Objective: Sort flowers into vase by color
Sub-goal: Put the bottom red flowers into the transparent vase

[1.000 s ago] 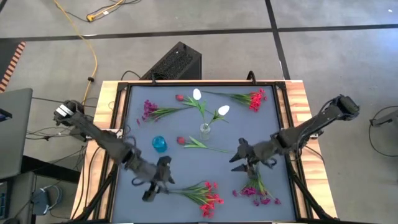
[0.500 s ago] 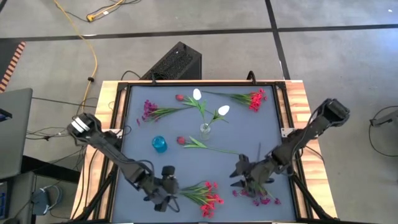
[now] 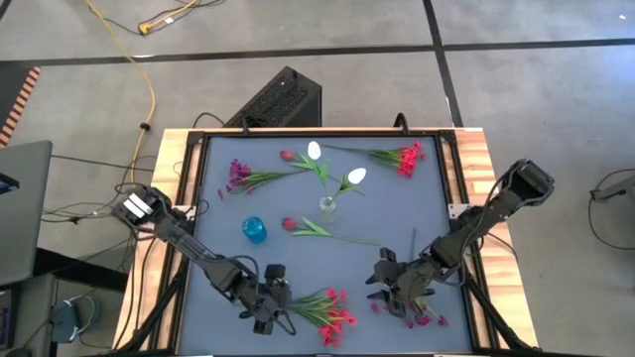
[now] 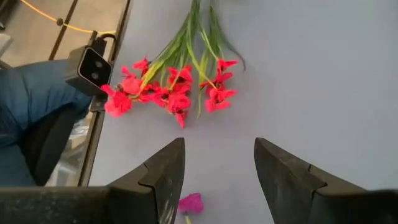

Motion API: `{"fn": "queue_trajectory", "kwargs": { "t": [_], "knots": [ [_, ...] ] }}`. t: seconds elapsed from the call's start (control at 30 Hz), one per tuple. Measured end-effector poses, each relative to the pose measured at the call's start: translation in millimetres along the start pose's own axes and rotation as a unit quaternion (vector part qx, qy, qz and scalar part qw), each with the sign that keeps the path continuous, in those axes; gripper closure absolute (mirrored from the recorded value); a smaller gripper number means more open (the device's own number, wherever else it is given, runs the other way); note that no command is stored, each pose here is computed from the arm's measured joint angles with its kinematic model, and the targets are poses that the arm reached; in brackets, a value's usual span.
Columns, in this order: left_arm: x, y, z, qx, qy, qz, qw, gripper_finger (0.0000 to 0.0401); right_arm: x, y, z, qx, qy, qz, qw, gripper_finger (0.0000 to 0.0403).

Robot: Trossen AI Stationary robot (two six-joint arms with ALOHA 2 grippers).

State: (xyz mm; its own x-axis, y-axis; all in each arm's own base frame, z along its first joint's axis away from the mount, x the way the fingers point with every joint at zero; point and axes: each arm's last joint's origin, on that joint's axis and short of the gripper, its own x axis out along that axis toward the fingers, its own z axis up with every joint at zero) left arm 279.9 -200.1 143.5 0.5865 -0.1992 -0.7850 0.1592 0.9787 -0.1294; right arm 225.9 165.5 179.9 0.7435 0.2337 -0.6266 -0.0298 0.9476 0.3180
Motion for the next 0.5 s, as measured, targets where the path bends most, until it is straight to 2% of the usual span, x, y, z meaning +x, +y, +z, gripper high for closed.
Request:
{"fn": "queue_trajectory", "kwargs": {
  "t": [0.17, 0.33, 0.4, 0.5],
  "knots": [
    [16.5, 2.3, -3.1, 0.012, 0.008, -0.019, 1.0, 0.0221, 2.2, -8.6, 5.4, -0.021, -0.001, -0.016, 1.0, 0.0185],
    [25.8, 6.3, -3.9, 0.042, -0.003, 0.008, 0.999, 0.0231, 4.2, -20.2, 6.6, -0.034, 0.016, -0.044, 0.998, 0.0185],
    [26.6, 8.4, -3.0, 0.042, -0.004, 0.01, 0.999, 0.0254, 4.8, -23.1, 8.0, -0.03, 0.017, -0.049, 0.998, 0.0185],
    [26.9, 9.3, -3.1, 0.039, -0.005, 0.017, 0.999, 0.0316, 5.3, -25.7, 9.6, -0.015, 0.015, -0.053, 0.998, 0.0185]
  ]
}}
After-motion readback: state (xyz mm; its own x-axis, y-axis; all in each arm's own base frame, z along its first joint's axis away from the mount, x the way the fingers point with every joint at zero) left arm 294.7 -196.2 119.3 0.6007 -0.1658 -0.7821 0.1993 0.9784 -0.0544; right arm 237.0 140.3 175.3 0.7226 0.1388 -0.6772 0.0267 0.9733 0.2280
